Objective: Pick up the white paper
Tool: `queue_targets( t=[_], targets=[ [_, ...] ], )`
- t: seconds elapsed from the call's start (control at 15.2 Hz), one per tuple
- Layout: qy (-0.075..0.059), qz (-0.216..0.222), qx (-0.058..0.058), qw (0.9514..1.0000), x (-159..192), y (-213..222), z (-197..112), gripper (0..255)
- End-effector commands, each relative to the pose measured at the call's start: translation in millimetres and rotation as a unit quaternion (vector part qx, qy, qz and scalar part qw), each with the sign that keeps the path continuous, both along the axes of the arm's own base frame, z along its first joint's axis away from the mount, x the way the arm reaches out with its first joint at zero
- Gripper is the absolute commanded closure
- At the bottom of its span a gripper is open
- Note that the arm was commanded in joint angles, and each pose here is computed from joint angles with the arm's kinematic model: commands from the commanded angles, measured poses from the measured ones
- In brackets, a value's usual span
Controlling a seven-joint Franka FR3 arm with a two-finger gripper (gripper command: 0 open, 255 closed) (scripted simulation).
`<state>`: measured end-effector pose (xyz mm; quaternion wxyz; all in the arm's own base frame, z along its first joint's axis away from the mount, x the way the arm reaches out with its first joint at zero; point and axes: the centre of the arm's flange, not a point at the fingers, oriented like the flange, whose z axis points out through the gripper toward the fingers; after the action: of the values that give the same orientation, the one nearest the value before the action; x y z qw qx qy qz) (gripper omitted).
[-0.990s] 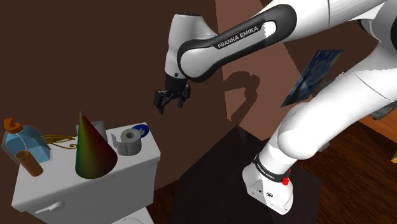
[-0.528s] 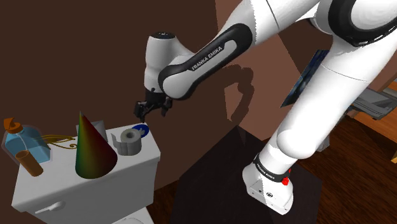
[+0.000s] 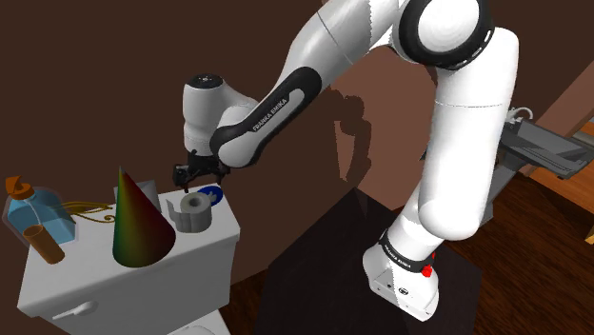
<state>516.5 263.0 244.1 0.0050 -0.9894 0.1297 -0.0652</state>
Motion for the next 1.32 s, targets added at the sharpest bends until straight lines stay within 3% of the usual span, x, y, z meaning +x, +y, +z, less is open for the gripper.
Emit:
queue_targets(
  t=[0.0,0.59,0.73,0.79,1.25],
  targets=[
    [-0.006,-0.010,-0.003,0.9999,18.4,10.9,-19.8,0],
    [-0.009,-0.017,-0.004,0.9998,29.8,17.9,-71.3,0],
    [-0.009,-0.017,-0.004,0.9998,29.8,17.9,-71.3,0],
    [-0.009,-0.017,-0.004,0.9998,29.9,17.4,-71.0,255],
    [-0.009,-0.017,-0.004,0.9998,29.7,17.8,-71.2,255]
  ],
)
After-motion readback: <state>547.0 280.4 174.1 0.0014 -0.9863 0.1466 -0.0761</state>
